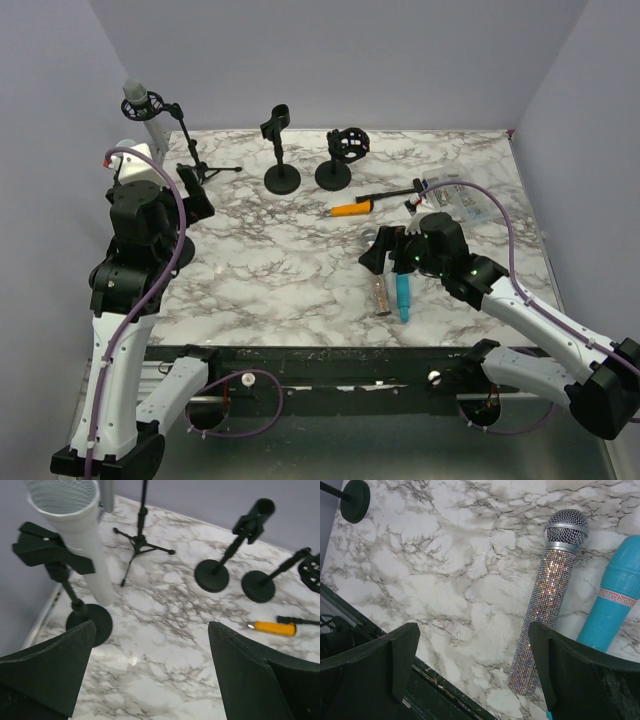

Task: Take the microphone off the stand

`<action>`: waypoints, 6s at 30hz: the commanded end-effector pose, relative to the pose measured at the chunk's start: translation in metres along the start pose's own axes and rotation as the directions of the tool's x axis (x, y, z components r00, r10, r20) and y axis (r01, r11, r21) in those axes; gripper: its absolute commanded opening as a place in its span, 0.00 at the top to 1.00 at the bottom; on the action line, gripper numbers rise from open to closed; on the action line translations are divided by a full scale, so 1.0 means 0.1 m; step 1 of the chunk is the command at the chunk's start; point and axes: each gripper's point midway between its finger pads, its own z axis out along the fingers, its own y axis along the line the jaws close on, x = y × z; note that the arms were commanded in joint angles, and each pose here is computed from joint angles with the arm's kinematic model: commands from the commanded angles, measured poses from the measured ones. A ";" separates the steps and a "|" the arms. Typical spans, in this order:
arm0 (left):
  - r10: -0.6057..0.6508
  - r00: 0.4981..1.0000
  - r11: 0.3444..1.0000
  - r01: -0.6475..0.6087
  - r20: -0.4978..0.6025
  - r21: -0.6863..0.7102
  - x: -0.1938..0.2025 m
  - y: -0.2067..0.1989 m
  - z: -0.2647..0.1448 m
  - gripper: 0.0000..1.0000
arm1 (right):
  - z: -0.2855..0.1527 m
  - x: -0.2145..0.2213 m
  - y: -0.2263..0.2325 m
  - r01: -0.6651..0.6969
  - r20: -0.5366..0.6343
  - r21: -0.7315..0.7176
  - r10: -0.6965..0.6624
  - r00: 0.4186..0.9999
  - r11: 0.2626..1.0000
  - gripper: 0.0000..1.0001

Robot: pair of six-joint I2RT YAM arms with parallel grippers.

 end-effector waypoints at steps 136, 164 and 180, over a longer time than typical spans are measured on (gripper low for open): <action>-0.060 0.925 0.724 -0.218 0.374 0.655 -0.31 -1.46 -1.01 0.02 | -0.32 -1.05 2.15 0.335 0.297 -0.219 -0.264 0.917 0.916 0.00; -0.096 0.948 0.816 -0.099 0.304 0.569 -0.09 -1.29 -0.74 0.02 | -0.20 -1.07 2.25 0.527 0.396 0.035 -0.496 0.773 0.849 0.99; -0.045 0.991 0.613 -0.073 0.127 0.787 0.30 -1.46 -0.72 0.01 | -0.26 -1.07 2.08 0.712 0.405 -0.388 -0.586 0.702 0.585 0.99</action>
